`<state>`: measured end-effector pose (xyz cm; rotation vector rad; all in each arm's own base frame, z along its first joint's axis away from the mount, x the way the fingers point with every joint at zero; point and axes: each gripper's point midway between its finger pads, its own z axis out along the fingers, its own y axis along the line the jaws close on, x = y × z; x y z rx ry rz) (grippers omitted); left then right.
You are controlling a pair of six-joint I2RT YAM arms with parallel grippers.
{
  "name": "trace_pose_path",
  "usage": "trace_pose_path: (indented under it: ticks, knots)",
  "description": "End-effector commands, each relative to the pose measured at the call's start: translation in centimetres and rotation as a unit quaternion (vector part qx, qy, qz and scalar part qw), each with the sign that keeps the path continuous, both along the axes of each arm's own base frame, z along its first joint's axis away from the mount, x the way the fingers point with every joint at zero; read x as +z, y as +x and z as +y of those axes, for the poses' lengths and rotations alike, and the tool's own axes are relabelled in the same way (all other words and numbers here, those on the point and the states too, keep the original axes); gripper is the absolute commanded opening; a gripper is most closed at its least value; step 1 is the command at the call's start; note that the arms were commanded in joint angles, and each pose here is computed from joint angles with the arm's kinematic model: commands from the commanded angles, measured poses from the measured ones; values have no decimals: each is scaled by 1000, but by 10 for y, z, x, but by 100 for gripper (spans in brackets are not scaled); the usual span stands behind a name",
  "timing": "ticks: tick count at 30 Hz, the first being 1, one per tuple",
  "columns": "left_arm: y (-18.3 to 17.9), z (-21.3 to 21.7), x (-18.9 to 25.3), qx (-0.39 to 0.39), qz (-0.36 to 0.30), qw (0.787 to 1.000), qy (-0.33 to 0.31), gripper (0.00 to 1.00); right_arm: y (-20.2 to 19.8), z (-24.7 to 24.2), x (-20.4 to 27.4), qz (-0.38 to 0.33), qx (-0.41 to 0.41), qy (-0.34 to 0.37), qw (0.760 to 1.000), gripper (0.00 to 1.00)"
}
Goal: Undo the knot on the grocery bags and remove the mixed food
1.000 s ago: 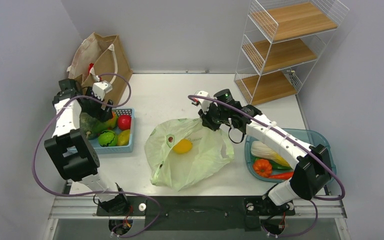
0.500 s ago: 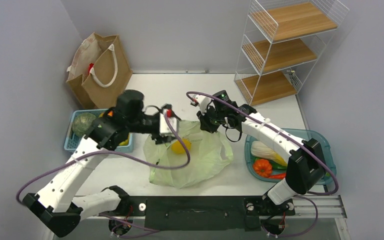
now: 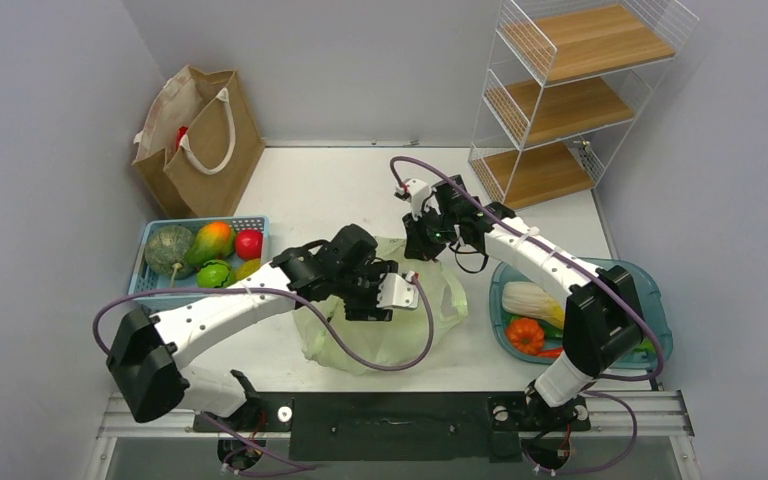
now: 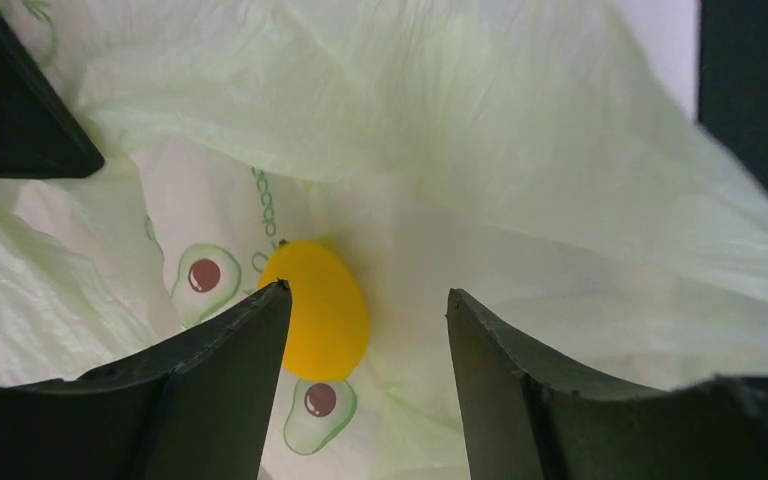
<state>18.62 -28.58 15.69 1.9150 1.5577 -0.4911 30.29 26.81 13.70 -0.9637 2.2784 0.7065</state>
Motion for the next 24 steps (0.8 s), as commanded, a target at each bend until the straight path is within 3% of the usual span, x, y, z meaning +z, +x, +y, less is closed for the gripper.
trace_pose_path:
  ticks: [1,5,15,17,20,24]
  knots:
    - [35,7,-27,39,-64,996,51,60,0,16,13,2,11,44,999,0]
    - [55,15,-47,61,-84,991,90,74,0,17,11,6,14,44,999,0]
    - [89,32,-113,100,-121,970,185,82,-6,24,9,19,17,48,999,0]
    - [91,35,-125,111,-119,967,195,76,-6,23,8,18,17,47,999,0]
    - [87,42,-134,110,-111,965,210,56,-5,22,9,15,16,43,999,0]
    - [83,32,-105,113,-108,975,160,36,-5,20,8,12,15,39,999,0]
